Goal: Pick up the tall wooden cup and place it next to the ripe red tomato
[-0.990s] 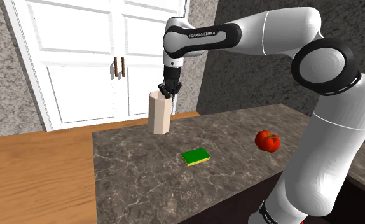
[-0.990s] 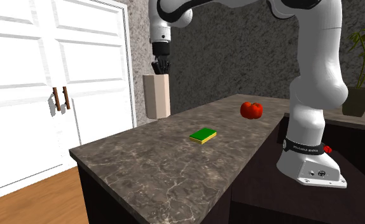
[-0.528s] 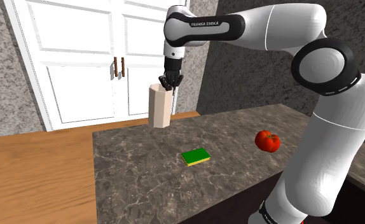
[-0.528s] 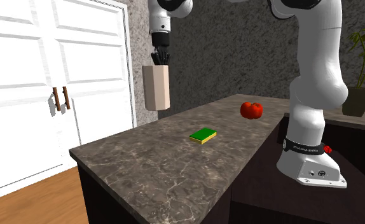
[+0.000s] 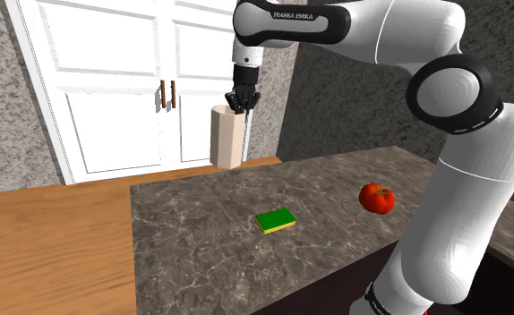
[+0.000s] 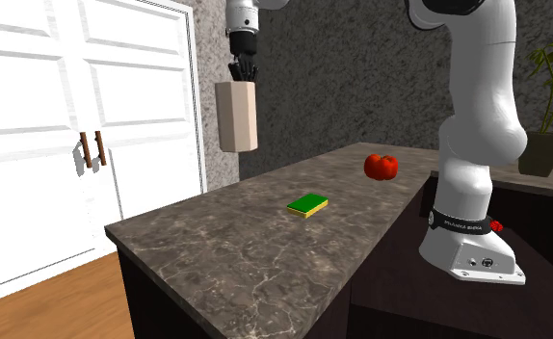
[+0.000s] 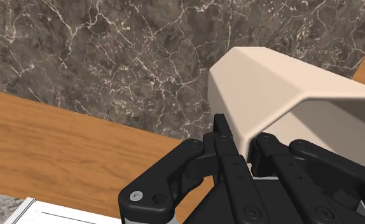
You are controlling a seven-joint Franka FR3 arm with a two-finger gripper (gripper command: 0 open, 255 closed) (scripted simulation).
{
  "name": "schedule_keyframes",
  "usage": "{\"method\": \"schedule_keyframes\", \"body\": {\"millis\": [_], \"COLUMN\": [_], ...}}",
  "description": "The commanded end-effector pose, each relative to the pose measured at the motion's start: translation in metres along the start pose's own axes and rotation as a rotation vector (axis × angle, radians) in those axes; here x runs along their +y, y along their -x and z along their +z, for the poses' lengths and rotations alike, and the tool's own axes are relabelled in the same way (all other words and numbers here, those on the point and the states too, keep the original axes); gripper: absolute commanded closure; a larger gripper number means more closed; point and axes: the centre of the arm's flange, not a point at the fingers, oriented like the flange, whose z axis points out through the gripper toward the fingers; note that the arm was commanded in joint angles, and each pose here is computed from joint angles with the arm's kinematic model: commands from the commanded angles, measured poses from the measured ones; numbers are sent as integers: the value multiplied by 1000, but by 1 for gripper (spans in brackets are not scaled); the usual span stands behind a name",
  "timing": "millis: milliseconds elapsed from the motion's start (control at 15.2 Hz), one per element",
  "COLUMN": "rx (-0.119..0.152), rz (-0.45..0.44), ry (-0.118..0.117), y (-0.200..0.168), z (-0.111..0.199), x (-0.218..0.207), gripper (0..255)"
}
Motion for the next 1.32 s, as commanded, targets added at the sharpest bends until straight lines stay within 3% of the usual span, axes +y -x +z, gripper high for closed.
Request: {"method": "schedule_keyframes", "body": {"millis": [0,594,1254], "rx": [0,0,0], "rz": [0,0,0], "ry": [0,0,0], "y": [1,2,54], "z": [-11,-55,-39], "x": [-2,-2,119], "gripper": [255,255,255]}}
